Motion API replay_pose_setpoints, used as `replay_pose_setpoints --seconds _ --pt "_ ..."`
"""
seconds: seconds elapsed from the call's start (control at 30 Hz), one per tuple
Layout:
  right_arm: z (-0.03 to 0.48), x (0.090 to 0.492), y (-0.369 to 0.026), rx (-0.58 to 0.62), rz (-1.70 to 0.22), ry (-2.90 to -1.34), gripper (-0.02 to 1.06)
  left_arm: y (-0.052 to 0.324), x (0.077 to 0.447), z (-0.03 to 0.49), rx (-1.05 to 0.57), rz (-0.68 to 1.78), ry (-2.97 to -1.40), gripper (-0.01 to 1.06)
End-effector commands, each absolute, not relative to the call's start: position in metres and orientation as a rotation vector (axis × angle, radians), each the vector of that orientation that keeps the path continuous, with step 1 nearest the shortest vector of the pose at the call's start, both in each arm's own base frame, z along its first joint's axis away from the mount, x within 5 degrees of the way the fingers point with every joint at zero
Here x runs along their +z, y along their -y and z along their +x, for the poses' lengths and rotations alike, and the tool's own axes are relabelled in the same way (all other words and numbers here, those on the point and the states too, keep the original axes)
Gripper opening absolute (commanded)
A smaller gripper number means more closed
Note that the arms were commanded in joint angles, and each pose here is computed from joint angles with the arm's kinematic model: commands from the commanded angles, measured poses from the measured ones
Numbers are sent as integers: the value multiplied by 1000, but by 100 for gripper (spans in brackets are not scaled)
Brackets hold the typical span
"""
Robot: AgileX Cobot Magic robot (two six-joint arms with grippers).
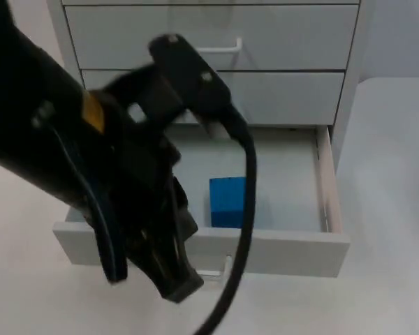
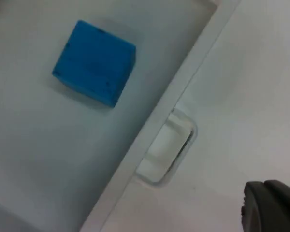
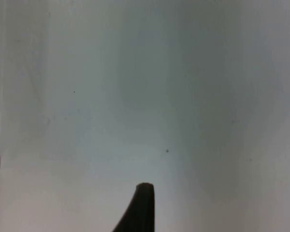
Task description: Open the drawer with the left hand, place the block into the drawer with the right hand, then close the drawer with the left hand.
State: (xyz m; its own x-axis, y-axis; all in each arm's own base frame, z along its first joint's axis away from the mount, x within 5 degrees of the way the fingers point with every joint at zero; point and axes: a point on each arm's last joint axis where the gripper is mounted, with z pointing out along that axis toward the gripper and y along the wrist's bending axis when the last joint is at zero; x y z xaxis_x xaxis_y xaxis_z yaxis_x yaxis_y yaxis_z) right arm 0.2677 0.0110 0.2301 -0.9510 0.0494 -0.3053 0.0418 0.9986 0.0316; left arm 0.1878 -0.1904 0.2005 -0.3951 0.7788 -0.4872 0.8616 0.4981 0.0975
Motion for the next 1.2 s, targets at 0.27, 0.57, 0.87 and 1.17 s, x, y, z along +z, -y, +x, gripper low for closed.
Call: replay_pose_setpoints --seconds 0.27,0.57,0.87,1.17 --pt "266 232 -10 36 65 -2821 81 211 179 187 161 1496 -2092 0" --pt "266 232 -10 36 65 -2821 81 218 164 179 431 1614 -2013 0" --pt "266 232 -10 36 65 -2821 81 228 148 177 353 1673 -1994 0" --pt "266 232 -10 36 65 -2821 81 235 125 177 318 1732 -1995 0"
